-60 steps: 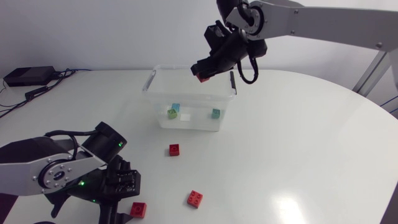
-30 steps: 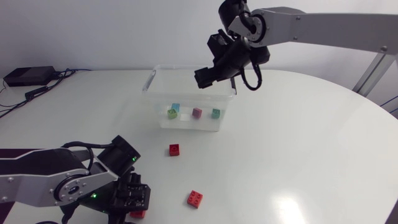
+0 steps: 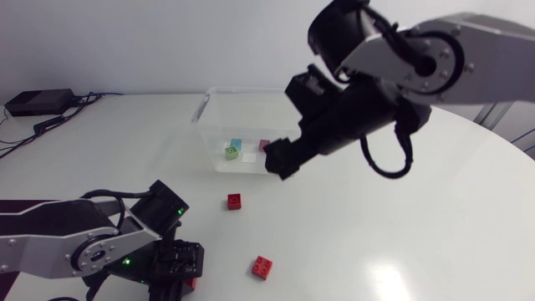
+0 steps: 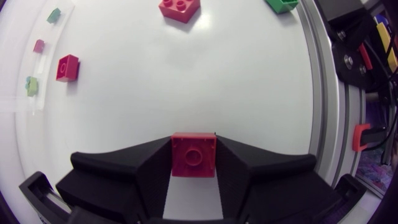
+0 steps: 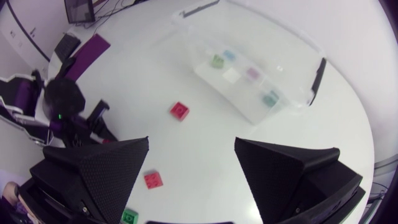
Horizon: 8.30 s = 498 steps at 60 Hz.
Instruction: Place the duplo bricks in the container
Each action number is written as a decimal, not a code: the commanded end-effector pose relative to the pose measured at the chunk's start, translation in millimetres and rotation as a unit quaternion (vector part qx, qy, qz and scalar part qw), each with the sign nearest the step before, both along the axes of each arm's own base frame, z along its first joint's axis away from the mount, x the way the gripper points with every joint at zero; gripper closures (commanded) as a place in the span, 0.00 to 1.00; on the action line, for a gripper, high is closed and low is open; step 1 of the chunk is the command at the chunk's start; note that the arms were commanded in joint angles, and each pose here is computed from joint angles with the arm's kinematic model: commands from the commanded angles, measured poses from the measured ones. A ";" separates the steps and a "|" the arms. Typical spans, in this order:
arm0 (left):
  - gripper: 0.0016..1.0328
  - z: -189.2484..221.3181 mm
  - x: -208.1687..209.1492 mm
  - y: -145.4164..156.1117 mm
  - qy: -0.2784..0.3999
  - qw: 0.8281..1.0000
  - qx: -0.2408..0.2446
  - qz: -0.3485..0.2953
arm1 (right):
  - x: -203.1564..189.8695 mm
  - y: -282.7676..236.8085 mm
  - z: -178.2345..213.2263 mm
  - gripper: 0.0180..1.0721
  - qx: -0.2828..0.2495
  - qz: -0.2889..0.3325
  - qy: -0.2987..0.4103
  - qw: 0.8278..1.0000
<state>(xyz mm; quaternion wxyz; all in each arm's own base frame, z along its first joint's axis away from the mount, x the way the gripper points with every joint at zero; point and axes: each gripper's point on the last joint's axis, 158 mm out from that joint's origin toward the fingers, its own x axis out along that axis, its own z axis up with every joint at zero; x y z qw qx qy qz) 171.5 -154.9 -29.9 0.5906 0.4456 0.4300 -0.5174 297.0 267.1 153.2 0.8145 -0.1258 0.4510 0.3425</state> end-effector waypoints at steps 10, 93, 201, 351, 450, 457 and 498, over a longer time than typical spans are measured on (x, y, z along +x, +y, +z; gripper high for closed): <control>0.94 84.7 62.3 -11.0 -0.079 0.994 -0.056 0.052 | -55.9 -0.6 -68.4 0.05 -0.058 0.027 0.072 0.995; 0.93 265.2 358.4 -49.8 -0.195 0.876 -0.279 0.341 | -101.2 28.7 -187.7 0.16 -0.262 0.095 0.175 0.944; 0.07 220.0 440.1 -68.5 -0.216 0.849 -0.255 0.409 | -7.4 -1.6 -26.0 0.58 -0.096 -0.030 0.093 0.991; 0.07 4.2 201.3 -64.5 -0.096 0.981 -0.131 0.107 | -86.0 -8.7 -77.2 0.05 -0.142 -0.040 0.251 0.957; 0.95 165.6 174.8 -52.2 -0.164 0.948 -0.239 0.133 | -251.3 -15.7 -191.1 0.19 -0.348 0.061 0.436 0.827; 0.95 193.8 173.6 -50.5 -0.179 0.942 -0.252 0.132 | -255.4 -17.4 -192.3 0.20 -0.360 0.068 0.426 0.827; 0.95 287.4 203.5 -53.8 -0.253 0.901 -0.314 0.157 | -182.5 -5.5 -117.7 0.74 -0.267 0.016 0.291 0.919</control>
